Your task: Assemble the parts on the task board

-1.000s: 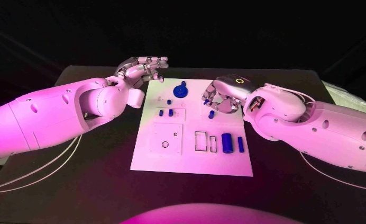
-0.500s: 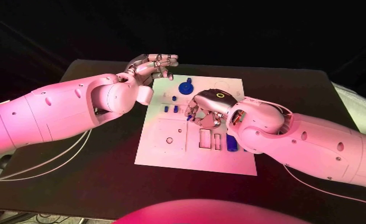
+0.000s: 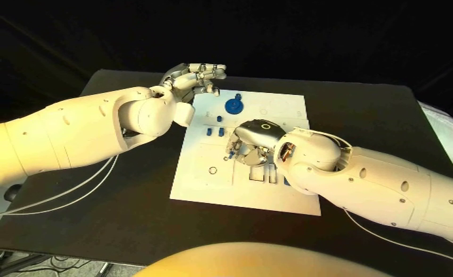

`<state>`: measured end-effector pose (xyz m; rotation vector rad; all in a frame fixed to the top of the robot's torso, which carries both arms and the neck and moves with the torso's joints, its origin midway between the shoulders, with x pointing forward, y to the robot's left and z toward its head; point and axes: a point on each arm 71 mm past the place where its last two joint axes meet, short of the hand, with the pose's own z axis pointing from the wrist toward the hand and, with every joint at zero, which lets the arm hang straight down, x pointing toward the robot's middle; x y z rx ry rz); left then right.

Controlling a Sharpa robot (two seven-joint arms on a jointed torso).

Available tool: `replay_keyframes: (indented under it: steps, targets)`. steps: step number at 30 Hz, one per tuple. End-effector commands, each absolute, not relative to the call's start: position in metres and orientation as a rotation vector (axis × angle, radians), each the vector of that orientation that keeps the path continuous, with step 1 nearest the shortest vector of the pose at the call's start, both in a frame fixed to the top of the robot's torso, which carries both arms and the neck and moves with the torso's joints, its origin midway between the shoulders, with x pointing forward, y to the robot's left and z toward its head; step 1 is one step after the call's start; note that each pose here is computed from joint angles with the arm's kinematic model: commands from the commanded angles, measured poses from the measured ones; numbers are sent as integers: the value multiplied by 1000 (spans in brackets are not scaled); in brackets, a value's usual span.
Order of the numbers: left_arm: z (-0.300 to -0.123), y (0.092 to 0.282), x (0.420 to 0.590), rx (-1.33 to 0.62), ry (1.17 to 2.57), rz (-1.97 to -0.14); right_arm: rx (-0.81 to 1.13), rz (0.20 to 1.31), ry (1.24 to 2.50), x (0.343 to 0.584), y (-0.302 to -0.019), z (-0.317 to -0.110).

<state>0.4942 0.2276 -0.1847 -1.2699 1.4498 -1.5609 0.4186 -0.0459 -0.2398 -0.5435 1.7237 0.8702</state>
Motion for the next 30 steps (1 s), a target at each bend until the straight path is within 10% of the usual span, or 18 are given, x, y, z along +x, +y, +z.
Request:
replay_keyframes:
  steps: [1,30]
  targets:
    - [-183,224,493,-1253,1456,-1591,-571,870,1737,417,-43,-243]
    - [-184,223,493,-1254,1469,-1597,-610,812,1776,414,-28,-251]
